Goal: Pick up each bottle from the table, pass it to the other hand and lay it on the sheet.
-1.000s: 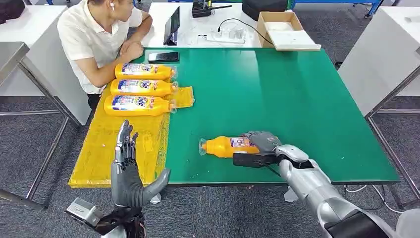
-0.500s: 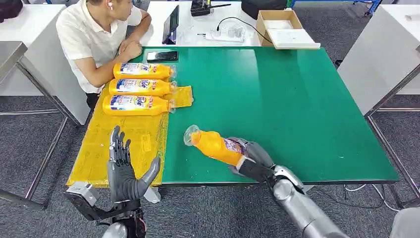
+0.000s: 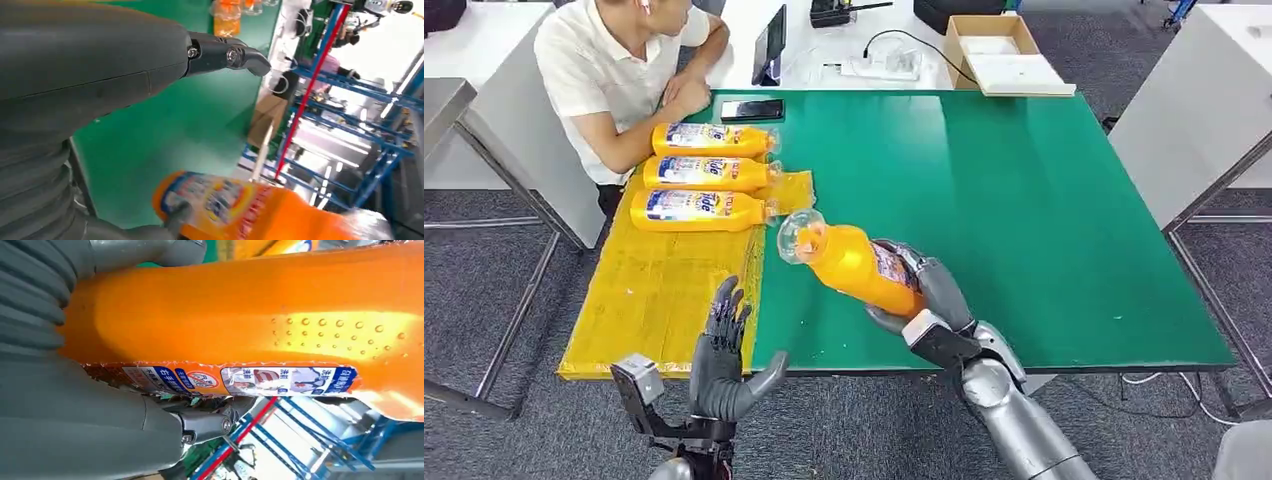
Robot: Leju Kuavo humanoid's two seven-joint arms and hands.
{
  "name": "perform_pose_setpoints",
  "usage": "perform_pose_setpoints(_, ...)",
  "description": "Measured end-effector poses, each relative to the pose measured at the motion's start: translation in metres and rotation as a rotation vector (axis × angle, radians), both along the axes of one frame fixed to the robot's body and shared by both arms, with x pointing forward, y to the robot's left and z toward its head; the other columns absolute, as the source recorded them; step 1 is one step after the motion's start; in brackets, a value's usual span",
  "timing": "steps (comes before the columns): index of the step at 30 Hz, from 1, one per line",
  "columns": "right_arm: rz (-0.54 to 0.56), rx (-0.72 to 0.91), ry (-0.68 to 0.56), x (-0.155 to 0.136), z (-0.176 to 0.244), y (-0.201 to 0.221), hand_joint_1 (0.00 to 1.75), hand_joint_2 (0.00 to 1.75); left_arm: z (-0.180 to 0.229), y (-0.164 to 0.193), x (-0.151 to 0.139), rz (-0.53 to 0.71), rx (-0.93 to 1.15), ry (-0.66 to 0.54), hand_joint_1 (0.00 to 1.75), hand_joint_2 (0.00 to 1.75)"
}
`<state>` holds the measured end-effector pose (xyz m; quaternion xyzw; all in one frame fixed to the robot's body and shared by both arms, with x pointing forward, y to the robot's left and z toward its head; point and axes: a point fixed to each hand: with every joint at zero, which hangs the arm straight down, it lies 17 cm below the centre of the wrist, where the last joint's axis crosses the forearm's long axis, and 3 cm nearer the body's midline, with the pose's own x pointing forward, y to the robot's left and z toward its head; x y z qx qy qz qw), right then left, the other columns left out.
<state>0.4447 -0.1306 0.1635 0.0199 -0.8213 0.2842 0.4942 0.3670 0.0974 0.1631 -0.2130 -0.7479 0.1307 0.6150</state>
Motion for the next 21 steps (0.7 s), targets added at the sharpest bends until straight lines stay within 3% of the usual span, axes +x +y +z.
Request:
perform_pose_setpoints(10,0.102,0.014,0.040,-0.020,-0.010,0.042,1.75,1.75,0.013,-0.014,-0.008,-0.014,0.082,-0.093,0.00,1.75)
perform_pose_setpoints(21,0.354,-0.021,0.055,-0.081,-0.040,0.125,1.75,1.75,0.030,-0.026,-0.006,-0.086,-0.011,-0.119,0.00,1.75)
